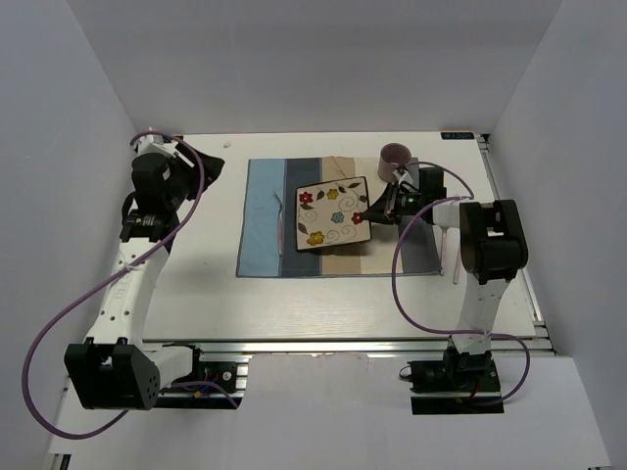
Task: Set the dinner table for one person
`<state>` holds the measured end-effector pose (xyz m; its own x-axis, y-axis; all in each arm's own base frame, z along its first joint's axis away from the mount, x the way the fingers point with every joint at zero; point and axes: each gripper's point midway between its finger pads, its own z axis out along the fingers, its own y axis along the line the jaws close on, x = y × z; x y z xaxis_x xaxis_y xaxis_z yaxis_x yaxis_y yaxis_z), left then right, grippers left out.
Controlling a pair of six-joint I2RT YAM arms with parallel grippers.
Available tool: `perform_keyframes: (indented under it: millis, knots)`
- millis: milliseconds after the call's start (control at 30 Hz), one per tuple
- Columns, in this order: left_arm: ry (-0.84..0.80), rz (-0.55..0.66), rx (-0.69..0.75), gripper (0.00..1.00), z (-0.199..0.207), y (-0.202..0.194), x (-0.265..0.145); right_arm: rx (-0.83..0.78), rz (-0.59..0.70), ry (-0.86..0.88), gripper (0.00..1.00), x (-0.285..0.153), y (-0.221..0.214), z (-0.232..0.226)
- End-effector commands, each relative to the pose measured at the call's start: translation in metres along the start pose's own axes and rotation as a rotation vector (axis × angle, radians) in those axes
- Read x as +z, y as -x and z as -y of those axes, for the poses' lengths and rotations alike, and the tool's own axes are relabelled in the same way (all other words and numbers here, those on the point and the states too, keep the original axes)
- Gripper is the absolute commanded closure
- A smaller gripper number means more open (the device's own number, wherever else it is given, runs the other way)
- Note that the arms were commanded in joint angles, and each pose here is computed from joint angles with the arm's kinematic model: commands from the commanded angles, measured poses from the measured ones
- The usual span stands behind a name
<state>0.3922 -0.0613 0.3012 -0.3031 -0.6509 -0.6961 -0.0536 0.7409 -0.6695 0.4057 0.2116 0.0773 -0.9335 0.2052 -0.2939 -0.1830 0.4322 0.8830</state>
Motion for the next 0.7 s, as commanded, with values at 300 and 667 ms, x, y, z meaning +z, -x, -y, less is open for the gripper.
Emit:
perform_keyframes:
  millis: [300,667]
  knots:
    - [-0.025,0.013,-0.008,0.29,0.002,0.000,-0.005,-0.101,-0.023,0.072,0.67,-0.014,0.005,-0.020]
    - [-0.053,0.026,-0.011,0.28,0.004,-0.001,-0.005,-0.223,-0.071,-0.167,0.28,-0.038,0.014,0.004]
